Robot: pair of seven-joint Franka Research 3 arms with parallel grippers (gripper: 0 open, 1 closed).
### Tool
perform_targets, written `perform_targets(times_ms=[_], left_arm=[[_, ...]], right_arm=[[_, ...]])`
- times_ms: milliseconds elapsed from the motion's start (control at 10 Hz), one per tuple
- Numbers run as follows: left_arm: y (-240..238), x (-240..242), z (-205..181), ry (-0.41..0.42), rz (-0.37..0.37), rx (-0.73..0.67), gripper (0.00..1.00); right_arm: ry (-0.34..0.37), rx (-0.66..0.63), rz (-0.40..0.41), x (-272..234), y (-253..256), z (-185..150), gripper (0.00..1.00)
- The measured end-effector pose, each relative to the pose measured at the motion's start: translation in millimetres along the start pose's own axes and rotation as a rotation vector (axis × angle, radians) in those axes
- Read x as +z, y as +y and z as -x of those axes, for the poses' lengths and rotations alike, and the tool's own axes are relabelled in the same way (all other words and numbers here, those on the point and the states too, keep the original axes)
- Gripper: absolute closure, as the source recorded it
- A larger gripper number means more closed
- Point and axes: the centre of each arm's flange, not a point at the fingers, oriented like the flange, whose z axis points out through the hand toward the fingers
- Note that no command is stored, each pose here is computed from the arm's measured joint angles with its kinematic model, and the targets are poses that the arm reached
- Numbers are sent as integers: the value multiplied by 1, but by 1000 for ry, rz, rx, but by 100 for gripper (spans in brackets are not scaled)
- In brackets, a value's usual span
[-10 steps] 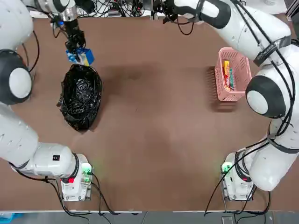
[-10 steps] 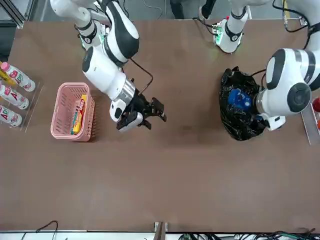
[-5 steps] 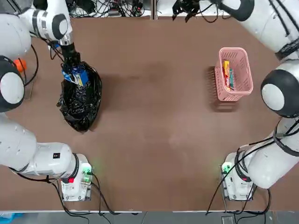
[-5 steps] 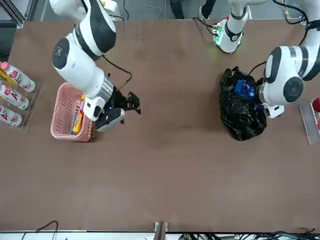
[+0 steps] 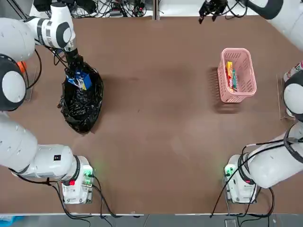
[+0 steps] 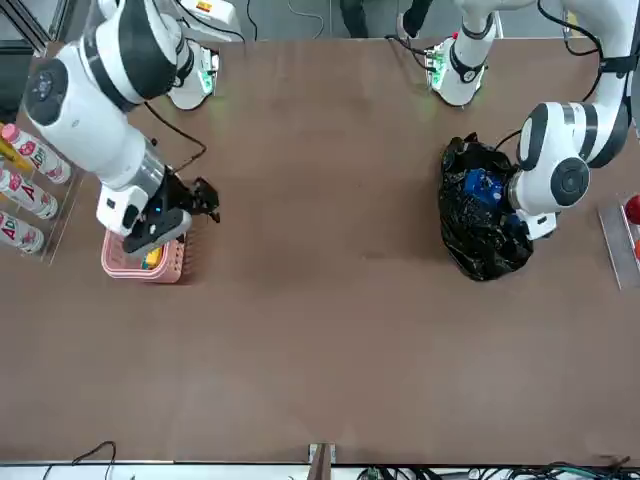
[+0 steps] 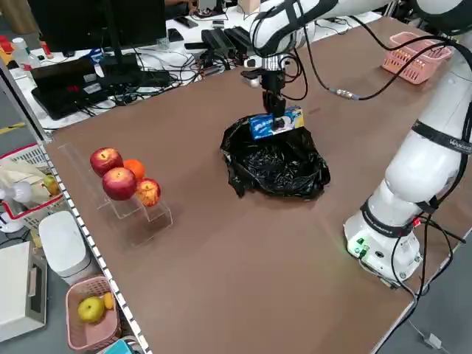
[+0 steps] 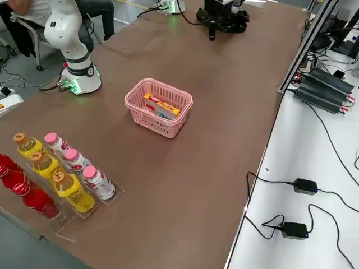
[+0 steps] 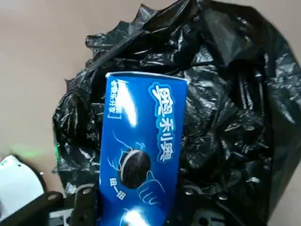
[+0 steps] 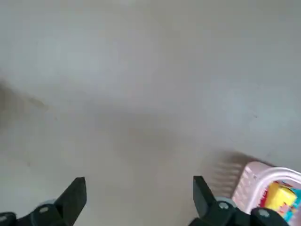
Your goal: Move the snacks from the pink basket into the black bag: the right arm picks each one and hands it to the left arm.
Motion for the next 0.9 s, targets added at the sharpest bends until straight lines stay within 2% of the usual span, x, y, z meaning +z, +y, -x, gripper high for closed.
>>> perform_targets(times_ms=[400, 700, 900], left_arm=[[16, 13, -3, 11, 56, -23, 49], [24, 13, -4, 15, 81, -66, 49], [33, 14, -5, 13, 82, -82, 44]], right_arm=[[-63, 65, 31, 18, 67, 63, 0], [-65, 96, 52, 42, 90, 101, 0], [-70, 124, 57, 52, 110, 116, 0]])
